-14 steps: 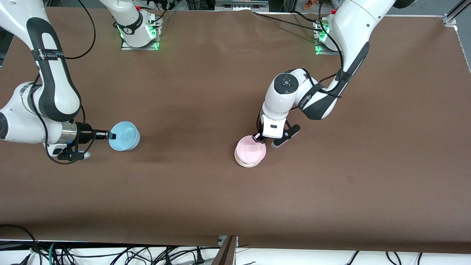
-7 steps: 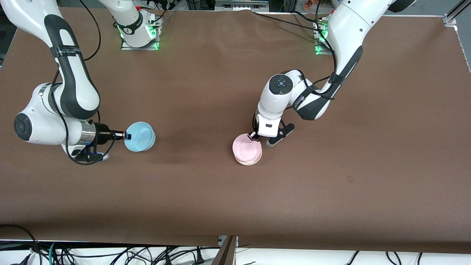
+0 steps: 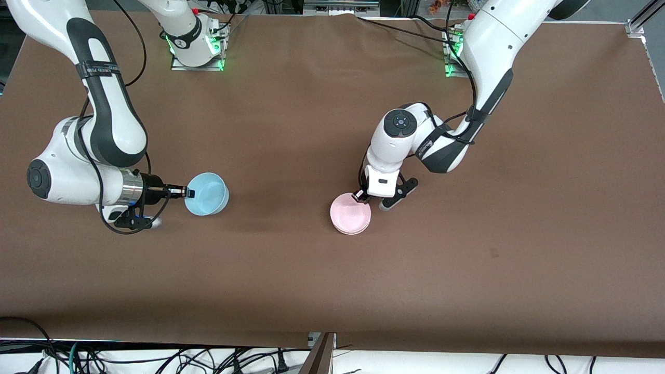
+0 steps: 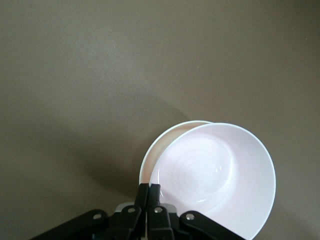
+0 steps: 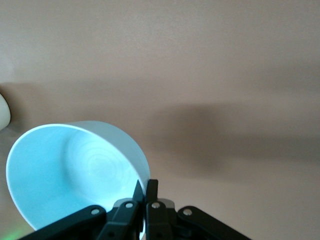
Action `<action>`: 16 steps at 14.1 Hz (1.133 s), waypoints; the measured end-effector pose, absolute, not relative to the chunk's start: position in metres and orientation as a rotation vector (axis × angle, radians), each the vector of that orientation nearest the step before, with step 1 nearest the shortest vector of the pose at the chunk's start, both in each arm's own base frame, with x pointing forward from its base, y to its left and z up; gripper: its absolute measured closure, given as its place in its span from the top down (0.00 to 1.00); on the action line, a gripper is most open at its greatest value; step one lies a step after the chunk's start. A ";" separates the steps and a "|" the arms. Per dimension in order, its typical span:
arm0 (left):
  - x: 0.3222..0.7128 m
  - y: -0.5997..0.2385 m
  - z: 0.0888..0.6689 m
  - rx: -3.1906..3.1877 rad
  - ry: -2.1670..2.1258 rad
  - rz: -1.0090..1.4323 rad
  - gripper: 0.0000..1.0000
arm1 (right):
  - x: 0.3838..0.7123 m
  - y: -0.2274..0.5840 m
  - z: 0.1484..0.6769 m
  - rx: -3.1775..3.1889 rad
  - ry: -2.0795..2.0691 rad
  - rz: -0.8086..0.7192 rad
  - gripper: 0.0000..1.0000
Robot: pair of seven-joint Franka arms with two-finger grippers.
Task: Stack pink and blue bowls on white bowl
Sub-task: 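Release the pink bowl while the right gripper lifts the blue bowl, then carry the blue bowl with the right gripper while the left gripper withdraws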
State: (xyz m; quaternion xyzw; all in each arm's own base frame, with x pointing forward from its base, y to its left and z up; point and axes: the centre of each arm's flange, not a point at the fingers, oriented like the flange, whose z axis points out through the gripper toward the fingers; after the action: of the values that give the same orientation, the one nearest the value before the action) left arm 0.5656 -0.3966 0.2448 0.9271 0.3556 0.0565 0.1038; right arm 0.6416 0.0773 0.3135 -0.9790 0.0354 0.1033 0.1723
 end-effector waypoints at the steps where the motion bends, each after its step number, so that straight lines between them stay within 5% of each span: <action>1: 0.567 -0.397 0.243 2.731 1.051 0.166 0.03 | 0.641 0.083 0.314 -2.780 0.116 0.298 0.02; 13: 0.571 -0.395 0.236 2.731 1.059 0.164 0.05 | 0.641 0.123 0.316 -2.778 0.186 0.325 0.02; 16: 0.572 -0.395 0.237 2.727 1.059 0.167 0.33 | 0.641 0.132 0.313 -2.774 0.207 0.337 0.02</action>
State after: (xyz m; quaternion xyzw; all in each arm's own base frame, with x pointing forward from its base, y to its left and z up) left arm 0.5716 -0.3954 0.2368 0.9255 0.3594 0.0567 0.1054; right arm 0.6406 0.1322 0.3134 -0.9758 0.0727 0.1185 0.1689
